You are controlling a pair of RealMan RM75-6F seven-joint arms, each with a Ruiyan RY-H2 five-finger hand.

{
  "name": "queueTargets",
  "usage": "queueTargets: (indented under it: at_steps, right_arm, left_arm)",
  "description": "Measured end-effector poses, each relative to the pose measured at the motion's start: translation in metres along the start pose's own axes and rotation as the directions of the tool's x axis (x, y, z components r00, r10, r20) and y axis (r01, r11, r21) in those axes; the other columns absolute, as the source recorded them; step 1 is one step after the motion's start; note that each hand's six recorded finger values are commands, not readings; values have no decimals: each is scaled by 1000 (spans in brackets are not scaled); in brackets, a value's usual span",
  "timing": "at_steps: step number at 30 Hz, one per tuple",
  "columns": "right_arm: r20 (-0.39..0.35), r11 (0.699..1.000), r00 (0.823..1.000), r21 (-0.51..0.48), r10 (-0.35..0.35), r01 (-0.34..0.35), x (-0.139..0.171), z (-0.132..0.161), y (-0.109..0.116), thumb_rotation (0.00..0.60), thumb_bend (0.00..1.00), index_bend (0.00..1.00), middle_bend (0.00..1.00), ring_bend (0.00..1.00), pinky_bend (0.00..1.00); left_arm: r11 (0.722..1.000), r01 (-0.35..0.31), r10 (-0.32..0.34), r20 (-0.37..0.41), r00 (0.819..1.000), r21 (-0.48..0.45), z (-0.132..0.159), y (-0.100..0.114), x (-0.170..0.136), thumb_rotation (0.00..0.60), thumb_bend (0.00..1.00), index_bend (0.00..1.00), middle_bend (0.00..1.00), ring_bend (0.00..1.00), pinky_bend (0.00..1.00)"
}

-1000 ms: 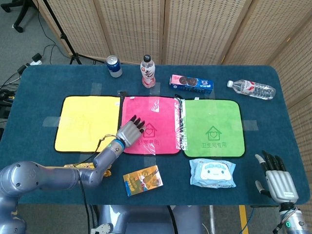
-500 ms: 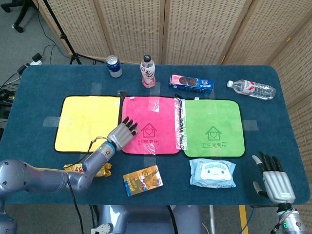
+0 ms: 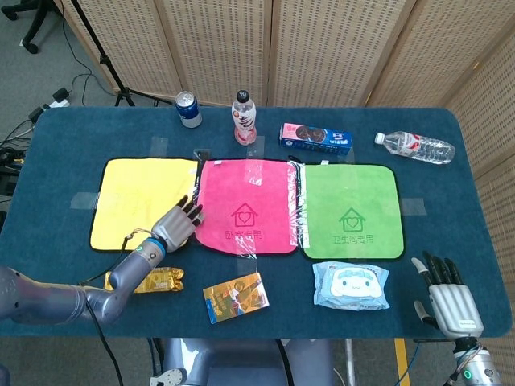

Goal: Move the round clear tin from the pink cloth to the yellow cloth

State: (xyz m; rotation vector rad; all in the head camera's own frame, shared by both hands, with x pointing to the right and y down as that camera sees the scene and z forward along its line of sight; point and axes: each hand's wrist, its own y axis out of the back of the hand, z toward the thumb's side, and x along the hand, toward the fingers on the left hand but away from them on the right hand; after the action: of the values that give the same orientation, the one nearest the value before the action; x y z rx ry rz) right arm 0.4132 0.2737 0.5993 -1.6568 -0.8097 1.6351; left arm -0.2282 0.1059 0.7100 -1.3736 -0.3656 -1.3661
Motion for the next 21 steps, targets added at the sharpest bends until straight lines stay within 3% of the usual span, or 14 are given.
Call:
queueTargets:
  at_steps: [9, 21]
  right_arm:
    - [-5, 1000, 1000, 5, 1, -1, 0, 2, -1, 600, 414, 50, 0, 0, 7]
    - [-13, 1000, 1000, 11, -3, 3, 2, 5, -1, 600, 414, 50, 0, 0, 7]
  left_arm:
    - [999, 45, -45, -20, 999, 1, -12, -28, -10, 600, 324, 0, 0, 0, 0]
    - [998, 60, -60, -63, 996, 12, -36, -44, -27, 600, 326, 0, 0, 0, 0]
